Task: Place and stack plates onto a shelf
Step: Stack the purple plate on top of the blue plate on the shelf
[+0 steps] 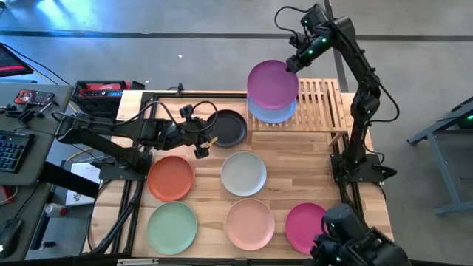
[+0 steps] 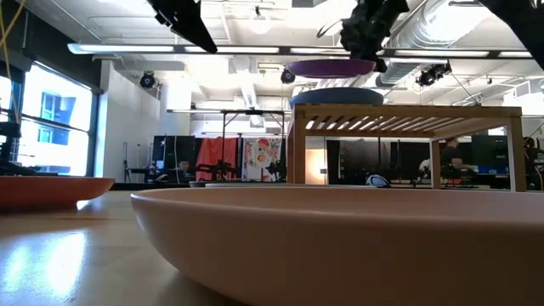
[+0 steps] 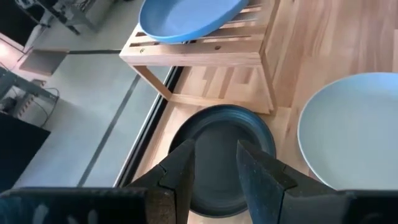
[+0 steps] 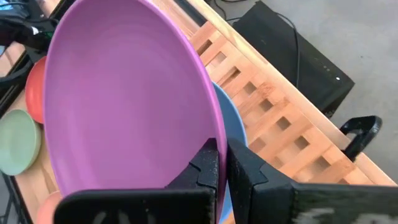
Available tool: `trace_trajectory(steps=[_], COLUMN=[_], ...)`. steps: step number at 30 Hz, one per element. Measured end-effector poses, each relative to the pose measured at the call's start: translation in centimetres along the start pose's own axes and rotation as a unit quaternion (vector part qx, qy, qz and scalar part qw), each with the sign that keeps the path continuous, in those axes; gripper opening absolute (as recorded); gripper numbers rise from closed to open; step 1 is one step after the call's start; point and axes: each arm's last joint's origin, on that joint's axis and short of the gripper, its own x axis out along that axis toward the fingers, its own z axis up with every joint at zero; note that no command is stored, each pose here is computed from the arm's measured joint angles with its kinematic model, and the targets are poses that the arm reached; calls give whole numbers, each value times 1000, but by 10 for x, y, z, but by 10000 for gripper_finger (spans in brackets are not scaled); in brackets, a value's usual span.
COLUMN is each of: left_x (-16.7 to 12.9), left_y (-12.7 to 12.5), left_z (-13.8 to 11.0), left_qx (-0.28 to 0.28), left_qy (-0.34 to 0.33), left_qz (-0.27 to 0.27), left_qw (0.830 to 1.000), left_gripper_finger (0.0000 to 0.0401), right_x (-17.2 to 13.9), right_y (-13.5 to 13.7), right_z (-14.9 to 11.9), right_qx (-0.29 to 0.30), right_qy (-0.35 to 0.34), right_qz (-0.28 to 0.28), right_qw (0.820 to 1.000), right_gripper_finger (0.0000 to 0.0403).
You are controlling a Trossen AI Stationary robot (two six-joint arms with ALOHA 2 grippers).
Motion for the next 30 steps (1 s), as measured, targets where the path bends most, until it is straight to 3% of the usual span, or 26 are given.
trace_trajectory(steps=[10, 19, 30], left_x=[5, 7, 7], left_y=[8, 11, 11], left_z=[-1, -2, -2], left_qx=[-58, -62, -61], left_qy=[8, 12, 12], left_qz=[13, 20, 20], left_qw=[998, 998, 998], left_gripper_finger=[110, 110, 110], right_x=[21, 47, 47], right_y=[-6, -7, -7], right_z=[-1, -8, -8], right_qx=[13, 15, 13], right_qy=[39, 92, 95], right_qz=[-13, -29, -38], right_qw=[999, 995, 995], right_gripper_finger=[0, 0, 0])
